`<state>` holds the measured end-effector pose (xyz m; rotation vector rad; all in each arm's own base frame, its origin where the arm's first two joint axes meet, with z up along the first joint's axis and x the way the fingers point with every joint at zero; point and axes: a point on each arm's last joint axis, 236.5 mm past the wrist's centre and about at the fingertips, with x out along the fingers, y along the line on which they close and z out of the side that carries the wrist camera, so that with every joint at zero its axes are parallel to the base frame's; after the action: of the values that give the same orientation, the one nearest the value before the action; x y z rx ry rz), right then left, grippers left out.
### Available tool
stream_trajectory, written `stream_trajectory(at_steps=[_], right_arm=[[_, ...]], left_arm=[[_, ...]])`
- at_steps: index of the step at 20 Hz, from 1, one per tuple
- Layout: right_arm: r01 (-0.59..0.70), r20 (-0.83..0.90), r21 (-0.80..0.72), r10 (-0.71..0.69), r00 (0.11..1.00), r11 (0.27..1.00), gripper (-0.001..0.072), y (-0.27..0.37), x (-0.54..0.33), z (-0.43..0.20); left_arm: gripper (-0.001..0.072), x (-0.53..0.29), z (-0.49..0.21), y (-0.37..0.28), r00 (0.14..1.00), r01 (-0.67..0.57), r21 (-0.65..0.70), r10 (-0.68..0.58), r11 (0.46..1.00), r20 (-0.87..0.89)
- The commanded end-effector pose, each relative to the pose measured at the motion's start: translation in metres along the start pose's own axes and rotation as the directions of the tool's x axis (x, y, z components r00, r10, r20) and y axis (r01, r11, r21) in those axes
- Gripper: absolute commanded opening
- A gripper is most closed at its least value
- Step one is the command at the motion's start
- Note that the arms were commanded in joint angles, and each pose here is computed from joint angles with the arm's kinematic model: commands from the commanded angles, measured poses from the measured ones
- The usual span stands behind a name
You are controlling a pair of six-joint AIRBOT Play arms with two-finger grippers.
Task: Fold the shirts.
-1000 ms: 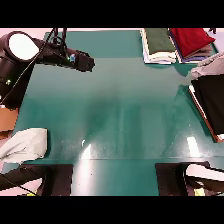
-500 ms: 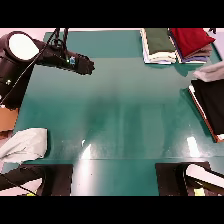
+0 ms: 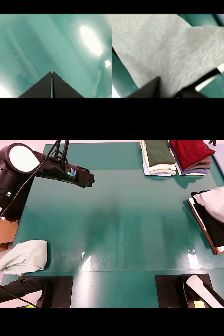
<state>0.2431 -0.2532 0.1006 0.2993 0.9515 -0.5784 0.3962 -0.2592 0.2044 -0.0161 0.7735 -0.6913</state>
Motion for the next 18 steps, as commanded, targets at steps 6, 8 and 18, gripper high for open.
stream_trajectory(at_steps=[6, 8, 18], right_arm=[[-0.177, 0.154, 0.120, 0.158, 0.975, 0.977, 0.0566, 0.030, -0.041, 0.030], [-0.362, 0.244, 0.035, 0.343, 0.907, 0.932, 0.0564, 0.097, -0.073, 0.063], [-0.726, 0.003, -0.463, 0.820, 0.573, 0.509, 0.0400, 0.353, -0.182, -0.006]], left_arm=[[0.0024, 0.000, -0.001, 0.000, 1.000, 0.001, 0.005, 0.000, 1.000, -0.003], [0.0024, 0.000, 0.003, 0.000, 1.000, -0.002, 0.005, 0.002, 1.000, 0.011], [0.0024, -0.001, 0.020, 0.005, 0.996, -0.018, 0.005, 0.018, 1.000, 0.083]])
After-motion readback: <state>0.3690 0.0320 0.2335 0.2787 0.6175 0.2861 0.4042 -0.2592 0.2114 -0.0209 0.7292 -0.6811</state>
